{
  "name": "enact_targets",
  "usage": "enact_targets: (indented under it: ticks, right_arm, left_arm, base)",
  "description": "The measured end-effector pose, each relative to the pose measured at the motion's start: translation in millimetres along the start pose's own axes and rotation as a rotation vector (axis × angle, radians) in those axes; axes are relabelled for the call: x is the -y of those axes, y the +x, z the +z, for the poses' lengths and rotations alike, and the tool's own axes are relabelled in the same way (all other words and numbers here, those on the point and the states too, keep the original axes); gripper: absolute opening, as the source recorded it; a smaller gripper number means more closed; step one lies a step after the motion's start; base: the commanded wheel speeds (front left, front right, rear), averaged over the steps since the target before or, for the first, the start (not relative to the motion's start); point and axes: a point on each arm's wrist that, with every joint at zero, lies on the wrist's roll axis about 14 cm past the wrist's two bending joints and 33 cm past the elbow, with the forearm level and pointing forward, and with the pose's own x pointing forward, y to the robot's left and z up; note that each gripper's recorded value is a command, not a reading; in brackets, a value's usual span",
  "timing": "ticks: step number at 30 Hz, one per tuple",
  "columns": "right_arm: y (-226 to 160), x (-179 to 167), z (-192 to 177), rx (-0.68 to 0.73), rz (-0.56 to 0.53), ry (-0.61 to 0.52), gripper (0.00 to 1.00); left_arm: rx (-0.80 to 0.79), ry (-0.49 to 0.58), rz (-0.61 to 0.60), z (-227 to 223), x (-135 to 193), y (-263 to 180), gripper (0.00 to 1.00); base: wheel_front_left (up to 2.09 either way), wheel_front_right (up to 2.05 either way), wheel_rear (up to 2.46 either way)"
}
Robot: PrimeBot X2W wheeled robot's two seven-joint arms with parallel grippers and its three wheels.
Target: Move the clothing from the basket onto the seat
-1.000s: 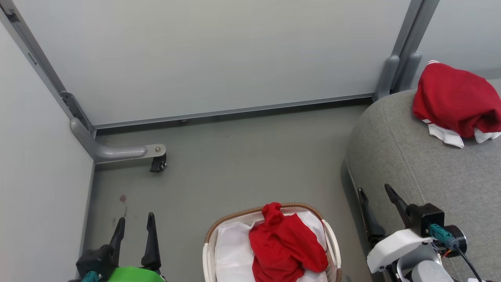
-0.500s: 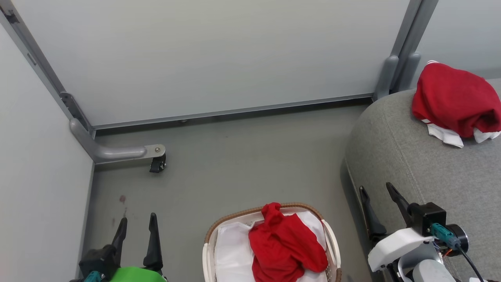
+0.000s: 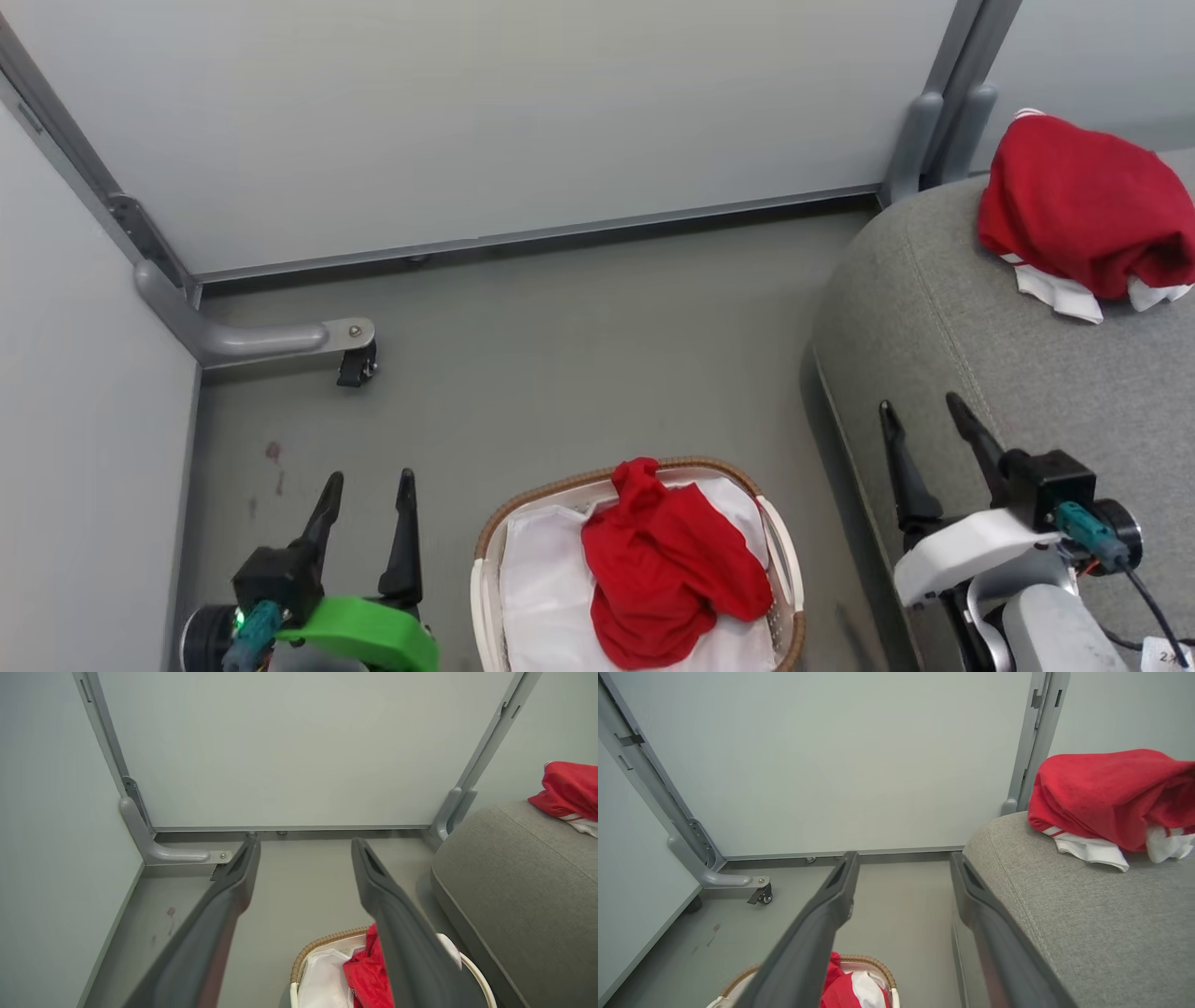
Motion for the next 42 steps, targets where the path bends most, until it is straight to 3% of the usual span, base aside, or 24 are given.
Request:
enact_targets:
  ticks: [9,18,32,42]
  right_arm:
    - [33,33,19,0.069,-0.080,-0.040,1.00]
    - [76,45,19,0.108,-0.083,-0.074,1.00]
    - [109,77,-22,0.062,-0.124,-0.070,1.00]
    - [105,102,-47,-0.004,-0.170,-0.105,1.00]
  left_arm:
    - [-0.053,0.027,-0.190,-15,50,55,1.00]
    - [-0.242,0.091,-0.410,-86,101,99,1.00]
    - [-0.578,0.160,-0.696,-227,141,100,1.00]
    - [-0.680,0.179,-0.820,-283,162,110,1.00]
  base:
    - [0.00,0.00,0.00]
    - [0.00,0.00,0.00]
    - [0.00,0.00,0.00]
    - [0.00,0.00,0.00]
